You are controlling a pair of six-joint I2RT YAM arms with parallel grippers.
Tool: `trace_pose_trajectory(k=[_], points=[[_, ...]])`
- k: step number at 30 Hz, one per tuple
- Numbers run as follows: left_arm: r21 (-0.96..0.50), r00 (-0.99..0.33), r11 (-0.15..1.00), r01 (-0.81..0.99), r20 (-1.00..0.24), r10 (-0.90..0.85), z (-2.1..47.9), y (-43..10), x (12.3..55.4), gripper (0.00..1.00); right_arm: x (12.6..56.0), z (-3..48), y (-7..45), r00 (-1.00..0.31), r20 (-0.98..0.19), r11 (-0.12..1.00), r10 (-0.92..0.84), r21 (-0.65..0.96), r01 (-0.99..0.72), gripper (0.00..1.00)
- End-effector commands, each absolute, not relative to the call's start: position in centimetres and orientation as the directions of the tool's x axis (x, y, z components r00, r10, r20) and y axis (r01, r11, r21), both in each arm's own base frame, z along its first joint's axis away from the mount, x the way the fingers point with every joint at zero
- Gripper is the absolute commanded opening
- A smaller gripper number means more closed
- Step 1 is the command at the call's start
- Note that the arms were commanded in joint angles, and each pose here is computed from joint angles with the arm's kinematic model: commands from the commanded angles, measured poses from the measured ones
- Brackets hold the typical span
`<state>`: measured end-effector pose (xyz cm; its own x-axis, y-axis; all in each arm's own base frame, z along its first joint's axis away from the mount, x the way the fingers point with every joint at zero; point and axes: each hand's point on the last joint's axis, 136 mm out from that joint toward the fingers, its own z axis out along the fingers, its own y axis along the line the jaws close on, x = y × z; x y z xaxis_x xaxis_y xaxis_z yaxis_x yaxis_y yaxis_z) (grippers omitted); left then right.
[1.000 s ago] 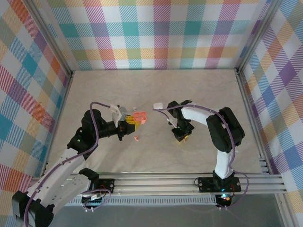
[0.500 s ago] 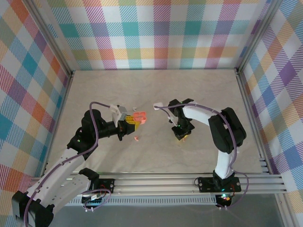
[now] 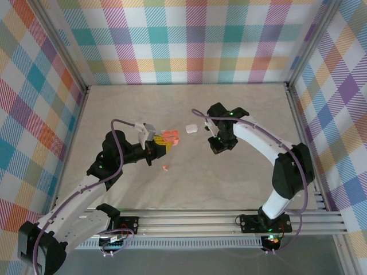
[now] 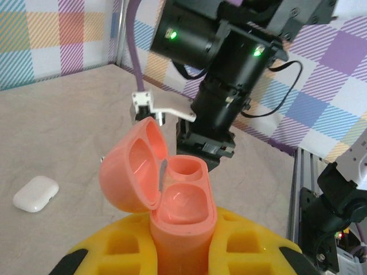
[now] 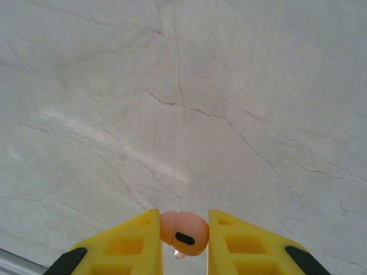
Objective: Insert the wireless bluetooth earbuds into the charging case
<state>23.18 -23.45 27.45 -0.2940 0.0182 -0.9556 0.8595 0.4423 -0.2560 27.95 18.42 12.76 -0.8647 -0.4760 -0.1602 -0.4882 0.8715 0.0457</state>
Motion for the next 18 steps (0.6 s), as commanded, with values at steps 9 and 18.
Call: trace_pose_trajectory(k=[9, 18], points=[[-0.22, -0.238, 0.417, 0.882, -0.971, -0.011, 28.6, -26.4, 23.2, 0.0, 28.3, 21.7, 20.3, -0.805, -0.437, 0.883, -0.401, 0.05, -0.467, 0.21], [-0.194, -0.205, 0.432, 0.881, -0.979, -0.02, 28.6, -28.5, 23.9, 0.0, 27.9, 29.2, 21.9, -0.64, -0.703, 0.874, -0.311, 0.053, -0.483, 0.2]])
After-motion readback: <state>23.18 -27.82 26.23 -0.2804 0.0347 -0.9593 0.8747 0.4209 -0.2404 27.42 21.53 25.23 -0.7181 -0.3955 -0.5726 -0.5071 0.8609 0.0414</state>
